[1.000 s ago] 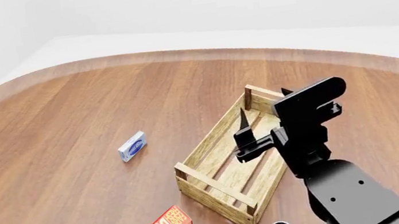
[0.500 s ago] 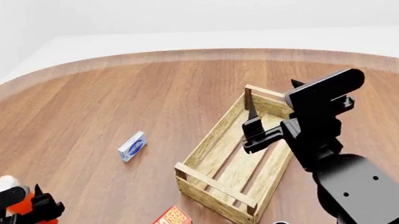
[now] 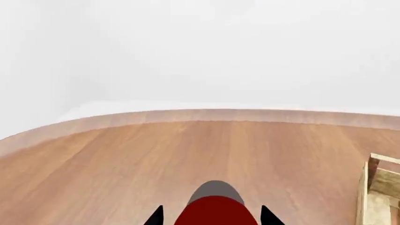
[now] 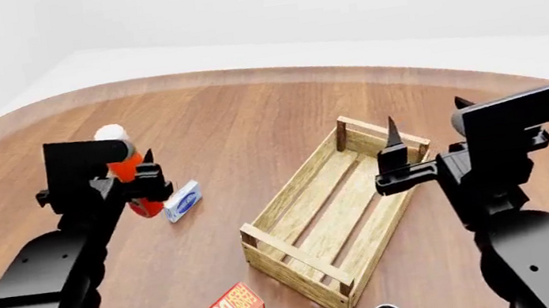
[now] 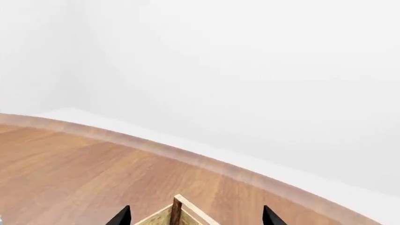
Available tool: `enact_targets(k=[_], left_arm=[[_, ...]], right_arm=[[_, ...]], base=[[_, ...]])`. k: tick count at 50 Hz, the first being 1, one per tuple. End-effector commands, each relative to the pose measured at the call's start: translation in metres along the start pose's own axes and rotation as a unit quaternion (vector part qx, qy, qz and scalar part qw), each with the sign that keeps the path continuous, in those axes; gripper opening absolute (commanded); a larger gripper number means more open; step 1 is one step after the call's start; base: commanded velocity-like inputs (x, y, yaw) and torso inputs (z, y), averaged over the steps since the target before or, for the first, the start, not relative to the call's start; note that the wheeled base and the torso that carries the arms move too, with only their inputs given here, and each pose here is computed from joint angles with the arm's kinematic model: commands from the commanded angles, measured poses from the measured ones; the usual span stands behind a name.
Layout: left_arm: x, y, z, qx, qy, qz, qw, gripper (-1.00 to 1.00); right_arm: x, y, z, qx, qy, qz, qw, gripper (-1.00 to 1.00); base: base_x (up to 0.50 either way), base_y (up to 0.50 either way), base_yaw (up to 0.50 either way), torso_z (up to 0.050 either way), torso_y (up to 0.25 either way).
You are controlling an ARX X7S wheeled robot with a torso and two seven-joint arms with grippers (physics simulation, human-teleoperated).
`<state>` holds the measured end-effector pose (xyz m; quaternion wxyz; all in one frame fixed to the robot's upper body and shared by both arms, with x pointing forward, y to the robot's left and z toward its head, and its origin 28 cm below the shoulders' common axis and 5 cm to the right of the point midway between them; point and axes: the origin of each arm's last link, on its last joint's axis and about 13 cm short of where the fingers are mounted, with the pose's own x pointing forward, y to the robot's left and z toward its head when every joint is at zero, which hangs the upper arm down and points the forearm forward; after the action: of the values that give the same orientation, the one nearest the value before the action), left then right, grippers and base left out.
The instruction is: Pick up the ketchup, and put it in the wooden tray.
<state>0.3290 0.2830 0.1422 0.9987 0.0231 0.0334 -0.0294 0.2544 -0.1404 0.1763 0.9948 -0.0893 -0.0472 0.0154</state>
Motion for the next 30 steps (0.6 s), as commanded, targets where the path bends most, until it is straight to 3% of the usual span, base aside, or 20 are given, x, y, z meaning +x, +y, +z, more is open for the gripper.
enact_targets(k=[1, 15, 22, 30], left_arm=[[0.032, -0.042, 0.040, 0.012, -0.009, -0.085, 0.996, -1.00], [0.066, -0.108, 0.067, 0.028, -0.021, -0.175, 0.984, -1.00], [0.077, -0.143, 0.065, 0.046, -0.029, -0.209, 0.977, -1.00], [0.085, -0.170, 0.071, 0.031, -0.030, -0.226, 0.973, -1.00]], right_arm=[[-0.016, -0.017, -0.001, 0.002, 0.005, -0.043, 0.999, 1.00], [-0.046, -0.040, -0.007, 0.010, 0.018, -0.099, 0.995, 1.00], [-0.063, -0.050, -0.009, 0.014, 0.017, -0.124, 0.992, 1.00], [-0.078, -0.058, -0.009, 0.013, 0.018, -0.142, 0.990, 1.00]], base=[[0.00, 0.00, 0.00, 0.000, 0.000], [0.00, 0.00, 0.00, 0.000, 0.000], [0.00, 0.00, 0.00, 0.000, 0.001], [0.00, 0.00, 0.00, 0.000, 0.000]])
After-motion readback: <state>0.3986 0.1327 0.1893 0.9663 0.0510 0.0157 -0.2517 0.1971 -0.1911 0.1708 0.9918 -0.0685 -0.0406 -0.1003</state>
